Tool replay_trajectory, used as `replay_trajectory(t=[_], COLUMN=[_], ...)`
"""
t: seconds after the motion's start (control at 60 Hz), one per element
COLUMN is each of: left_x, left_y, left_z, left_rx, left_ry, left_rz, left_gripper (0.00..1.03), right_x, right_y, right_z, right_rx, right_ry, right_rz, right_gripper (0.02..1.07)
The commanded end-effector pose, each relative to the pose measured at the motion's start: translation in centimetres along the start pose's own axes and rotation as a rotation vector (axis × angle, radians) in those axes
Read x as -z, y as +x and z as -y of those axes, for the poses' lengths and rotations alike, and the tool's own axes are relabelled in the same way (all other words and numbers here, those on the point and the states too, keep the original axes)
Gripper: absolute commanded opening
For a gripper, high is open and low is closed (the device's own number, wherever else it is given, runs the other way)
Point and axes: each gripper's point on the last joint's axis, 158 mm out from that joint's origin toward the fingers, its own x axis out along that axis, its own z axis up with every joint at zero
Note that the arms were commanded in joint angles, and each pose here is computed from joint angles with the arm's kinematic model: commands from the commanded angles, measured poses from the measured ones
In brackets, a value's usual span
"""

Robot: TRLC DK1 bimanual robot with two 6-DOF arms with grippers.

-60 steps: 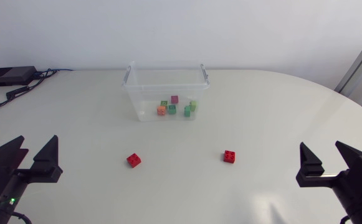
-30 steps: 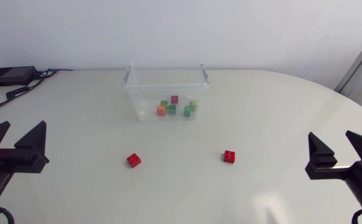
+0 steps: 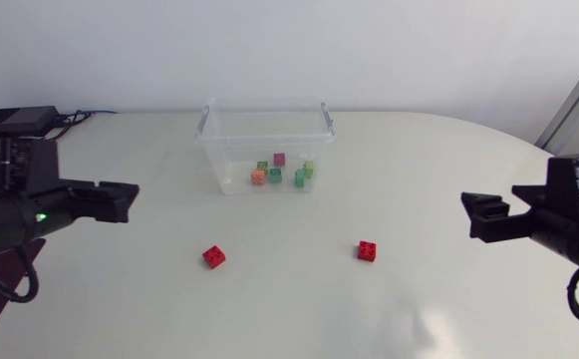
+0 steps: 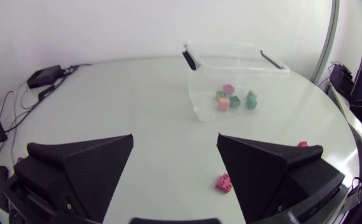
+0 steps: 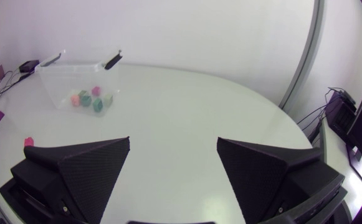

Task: Place the duplo bricks in the container

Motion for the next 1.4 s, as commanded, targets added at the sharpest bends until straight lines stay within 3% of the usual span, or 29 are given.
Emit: replay_trajectory(t=[0.0, 0.233, 0.433, 0.617, 0.8, 1.0, 1.117, 1.167, 1.217, 1.383], left_x=[0.7, 4.3, 8.4, 12.3, 14.4, 15.4, 15.5, 15.6, 15.9, 15.2], left_y=[1.9, 6.0, 7.9, 9.4, 10.1, 11.0, 11.2, 11.5, 11.8, 10.8], left_z=[0.5, 2.8, 6.6, 7.4, 9.0, 9.8, 10.2, 10.4, 10.4, 11.2], left_rx=[0.035, 0.130, 0.271, 0.361, 0.510, 0.587, 0.635, 0.648, 0.655, 0.725], left_ry=[-0.023, 0.097, 0.464, 0.636, 0.680, 0.700, 0.700, 0.705, 0.706, 0.738], left_rz=[-0.081, -0.249, -0.354, -0.454, -0.494, -0.518, -0.505, -0.506, -0.513, -0.449], left_gripper=[0.93, 0.93, 0.93, 0.94, 0.94, 0.91, 0.81, 0.71, 0.52, 0.40], right_x=[1.1, 3.6, 6.3, 8.6, 10.3, 11.0, 11.4, 11.5, 11.6, 12.4], right_y=[1.1, 3.6, 4.9, 5.3, 4.9, 5.7, 6.6, 7.1, 7.7, 9.6], right_z=[-0.6, -1.9, -4.6, -6.3, -7.5, -9.5, -10.1, -10.4, -10.6, -11.8], right_rx=[-0.047, -0.137, -0.296, -0.406, -0.497, -0.631, -0.680, -0.707, -0.722, -0.786], right_ry=[-0.015, -0.132, -0.195, -0.318, -0.518, -0.533, -0.536, -0.543, -0.552, -0.615], right_rz=[-0.071, -0.194, -0.324, -0.428, -0.381, -0.401, -0.420, -0.420, -0.421, -0.436], right_gripper=[1.03, 1.03, 1.03, 1.03, 1.03, 1.03, 1.03, 1.02, 1.02, 1.01])
